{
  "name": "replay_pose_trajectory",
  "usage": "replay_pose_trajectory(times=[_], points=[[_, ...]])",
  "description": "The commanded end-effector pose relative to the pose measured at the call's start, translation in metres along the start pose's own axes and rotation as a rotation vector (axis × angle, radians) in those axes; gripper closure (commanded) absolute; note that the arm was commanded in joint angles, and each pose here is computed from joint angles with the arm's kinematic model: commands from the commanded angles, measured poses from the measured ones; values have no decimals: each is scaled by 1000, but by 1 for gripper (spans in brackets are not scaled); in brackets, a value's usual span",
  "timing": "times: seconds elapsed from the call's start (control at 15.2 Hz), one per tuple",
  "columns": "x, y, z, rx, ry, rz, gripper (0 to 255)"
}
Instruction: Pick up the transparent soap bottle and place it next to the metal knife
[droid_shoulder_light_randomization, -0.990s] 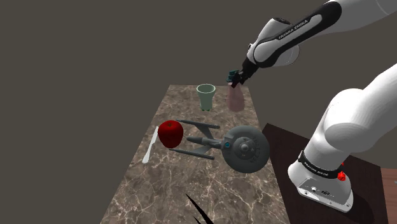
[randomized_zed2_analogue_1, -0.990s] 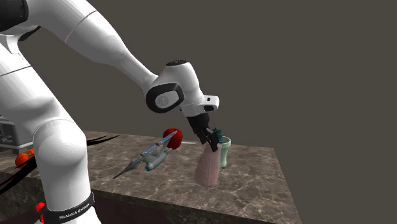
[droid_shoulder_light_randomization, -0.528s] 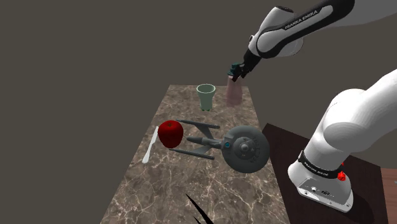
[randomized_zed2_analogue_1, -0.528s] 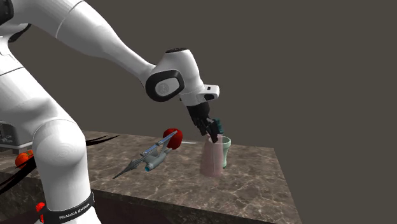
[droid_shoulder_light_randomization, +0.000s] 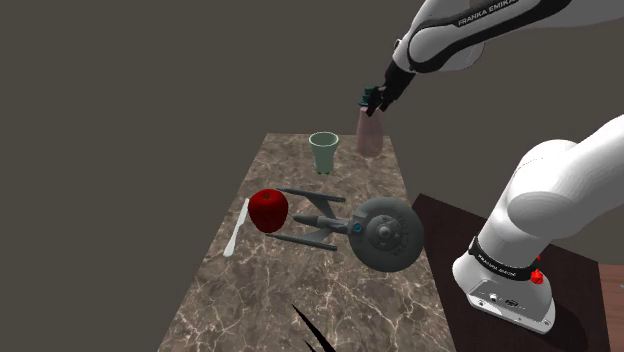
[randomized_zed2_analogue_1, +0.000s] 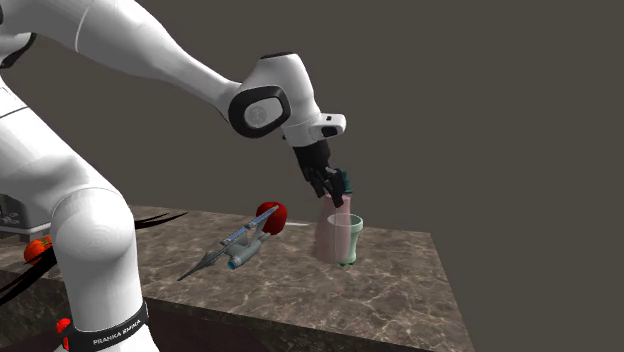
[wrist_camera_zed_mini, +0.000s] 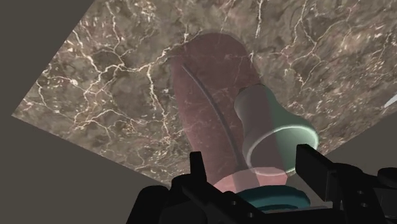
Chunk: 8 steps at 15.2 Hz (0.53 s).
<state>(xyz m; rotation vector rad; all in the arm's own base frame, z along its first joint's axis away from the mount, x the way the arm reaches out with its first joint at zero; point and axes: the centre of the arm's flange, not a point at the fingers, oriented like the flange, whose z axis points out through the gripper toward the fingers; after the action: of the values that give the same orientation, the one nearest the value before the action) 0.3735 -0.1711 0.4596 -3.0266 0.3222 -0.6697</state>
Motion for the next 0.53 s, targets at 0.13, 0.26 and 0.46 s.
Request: replay_pose_trajectory(times=[0.13, 0.26, 0.46], points=[[8, -2, -20, 0, 0, 0, 255], [12, -2, -30, 0, 0, 0, 255], [19, -3, -44, 0, 0, 0, 255]])
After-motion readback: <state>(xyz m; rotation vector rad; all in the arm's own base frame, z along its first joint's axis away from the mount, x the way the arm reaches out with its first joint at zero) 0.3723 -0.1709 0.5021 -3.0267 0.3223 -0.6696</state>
